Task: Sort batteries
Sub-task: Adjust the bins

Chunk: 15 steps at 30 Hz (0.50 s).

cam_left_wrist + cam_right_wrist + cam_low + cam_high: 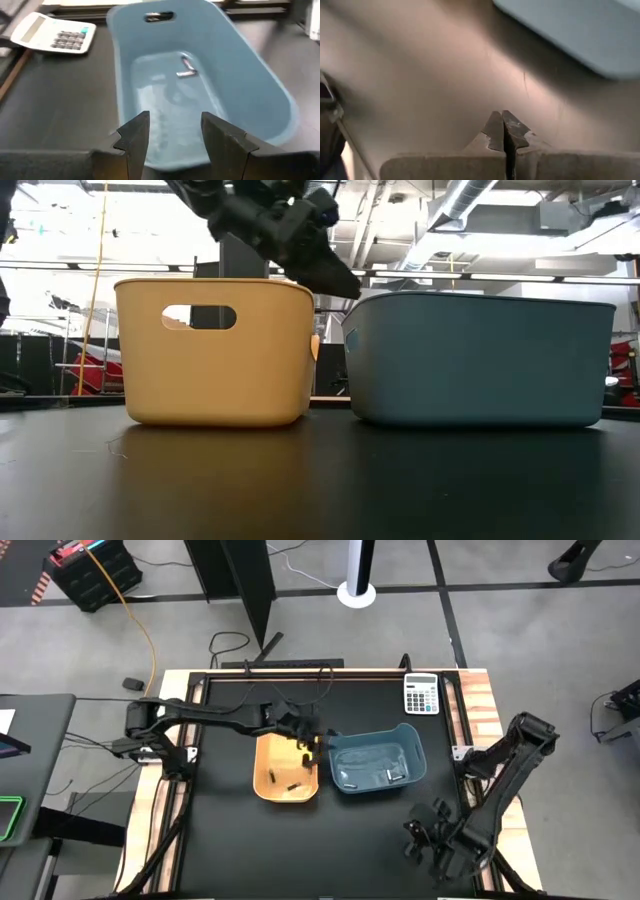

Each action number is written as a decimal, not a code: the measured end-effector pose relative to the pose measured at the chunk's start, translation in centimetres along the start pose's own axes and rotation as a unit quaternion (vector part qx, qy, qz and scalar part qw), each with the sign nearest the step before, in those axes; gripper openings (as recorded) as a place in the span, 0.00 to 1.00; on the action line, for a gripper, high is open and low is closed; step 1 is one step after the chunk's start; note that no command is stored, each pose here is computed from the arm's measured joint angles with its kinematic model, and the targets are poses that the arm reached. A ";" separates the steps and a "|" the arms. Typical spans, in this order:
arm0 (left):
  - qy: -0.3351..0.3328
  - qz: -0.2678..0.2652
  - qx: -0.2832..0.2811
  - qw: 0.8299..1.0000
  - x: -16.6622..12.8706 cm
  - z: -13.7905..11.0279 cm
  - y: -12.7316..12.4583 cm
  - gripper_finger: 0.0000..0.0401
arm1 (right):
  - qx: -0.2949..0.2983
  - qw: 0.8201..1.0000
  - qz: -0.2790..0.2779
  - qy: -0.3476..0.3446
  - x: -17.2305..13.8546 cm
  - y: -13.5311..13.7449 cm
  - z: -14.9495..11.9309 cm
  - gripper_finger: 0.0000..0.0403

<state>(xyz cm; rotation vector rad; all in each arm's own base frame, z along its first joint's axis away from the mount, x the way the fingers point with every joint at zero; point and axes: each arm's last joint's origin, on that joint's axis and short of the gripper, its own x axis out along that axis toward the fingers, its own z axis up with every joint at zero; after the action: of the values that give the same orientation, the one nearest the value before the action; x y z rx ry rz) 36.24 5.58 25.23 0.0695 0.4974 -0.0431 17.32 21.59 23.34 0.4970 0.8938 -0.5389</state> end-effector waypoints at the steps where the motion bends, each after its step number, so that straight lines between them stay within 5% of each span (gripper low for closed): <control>1: -0.001 0.010 -0.003 1.000 0.2 0.3 0.4 0.43 | 0.007 1.000 -0.003 0.008 0.1 0.1 -0.6 0.00; 8: 0.050 0.055 -0.032 0.997 0.9 1.0 2.9 0.43 | 0.086 0.986 -0.138 0.027 0.9 -1.5 -3.0 0.00; 15: 0.058 0.036 -0.033 0.997 0.8 0.9 2.7 0.43 | 0.083 0.971 -0.225 0.009 3.1 -2.2 -0.8 0.00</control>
<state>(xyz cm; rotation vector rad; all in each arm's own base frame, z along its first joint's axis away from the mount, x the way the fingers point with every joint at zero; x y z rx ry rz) 37.56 8.17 25.80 0.0258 0.6117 0.0476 17.04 19.75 19.95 0.4506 0.9876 -1.0311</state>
